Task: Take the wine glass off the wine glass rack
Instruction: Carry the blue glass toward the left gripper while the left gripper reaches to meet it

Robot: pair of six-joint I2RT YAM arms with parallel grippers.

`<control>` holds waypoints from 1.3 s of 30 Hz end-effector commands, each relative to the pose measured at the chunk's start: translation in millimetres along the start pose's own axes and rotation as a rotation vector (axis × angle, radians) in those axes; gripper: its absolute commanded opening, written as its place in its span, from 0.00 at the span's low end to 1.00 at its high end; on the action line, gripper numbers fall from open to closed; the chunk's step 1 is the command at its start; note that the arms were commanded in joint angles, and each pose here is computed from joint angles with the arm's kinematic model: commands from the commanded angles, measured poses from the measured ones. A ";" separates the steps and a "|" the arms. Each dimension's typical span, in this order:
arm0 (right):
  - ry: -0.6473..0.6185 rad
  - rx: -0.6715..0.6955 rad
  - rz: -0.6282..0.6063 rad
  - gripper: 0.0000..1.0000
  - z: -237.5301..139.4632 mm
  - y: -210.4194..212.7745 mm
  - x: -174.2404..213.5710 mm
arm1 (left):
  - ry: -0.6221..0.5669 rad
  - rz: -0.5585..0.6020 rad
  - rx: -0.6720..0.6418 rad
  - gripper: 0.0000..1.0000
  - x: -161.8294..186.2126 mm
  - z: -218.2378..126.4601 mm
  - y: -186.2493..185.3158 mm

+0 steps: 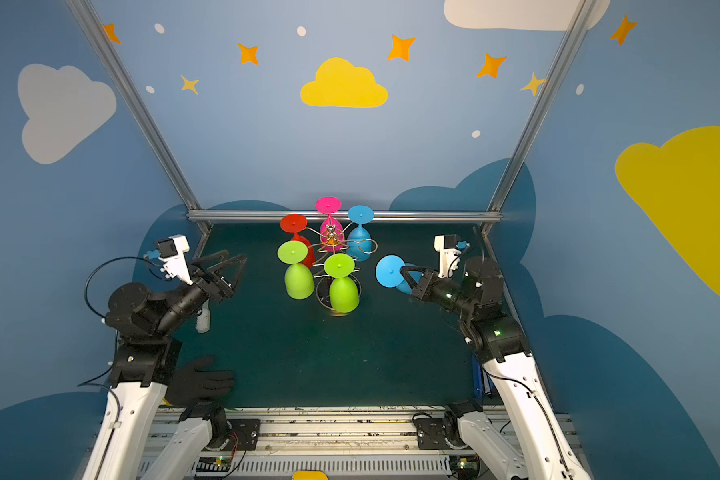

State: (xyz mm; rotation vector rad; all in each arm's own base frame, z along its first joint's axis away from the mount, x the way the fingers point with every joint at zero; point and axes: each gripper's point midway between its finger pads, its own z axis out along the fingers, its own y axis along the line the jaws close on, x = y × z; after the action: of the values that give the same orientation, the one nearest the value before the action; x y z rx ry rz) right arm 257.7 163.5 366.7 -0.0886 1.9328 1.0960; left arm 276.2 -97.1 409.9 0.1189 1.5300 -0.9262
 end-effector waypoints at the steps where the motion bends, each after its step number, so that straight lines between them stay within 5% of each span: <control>1: -0.079 -0.048 -0.156 0.00 -20.1 33.7 -27.8 | 0.069 -0.090 0.272 0.82 -11.7 7.5 -52.2; 12: -0.124 -0.313 -0.342 0.00 -36.6 119.6 -59.6 | 0.322 -0.047 0.625 0.69 13.2 53.9 -143.7; 30: -0.021 -0.510 -0.356 0.00 -2.4 168.8 -39.5 | 0.357 -0.021 0.800 0.66 31.9 88.7 -194.7; 35: 0.008 -0.527 -0.363 0.00 9.5 176.3 -32.3 | 0.365 -0.023 0.802 0.54 36.0 91.4 -195.6; 39: 0.029 -0.530 -0.367 0.00 18.0 179.5 -26.5 | 0.359 -0.023 0.798 0.31 35.9 91.3 -195.7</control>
State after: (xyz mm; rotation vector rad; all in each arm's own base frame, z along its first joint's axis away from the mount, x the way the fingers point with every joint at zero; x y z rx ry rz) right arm 209.6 274.8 482.3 -0.6989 1.5942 1.3380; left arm 232.7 -299.2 470.2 0.8543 1.4475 -1.5696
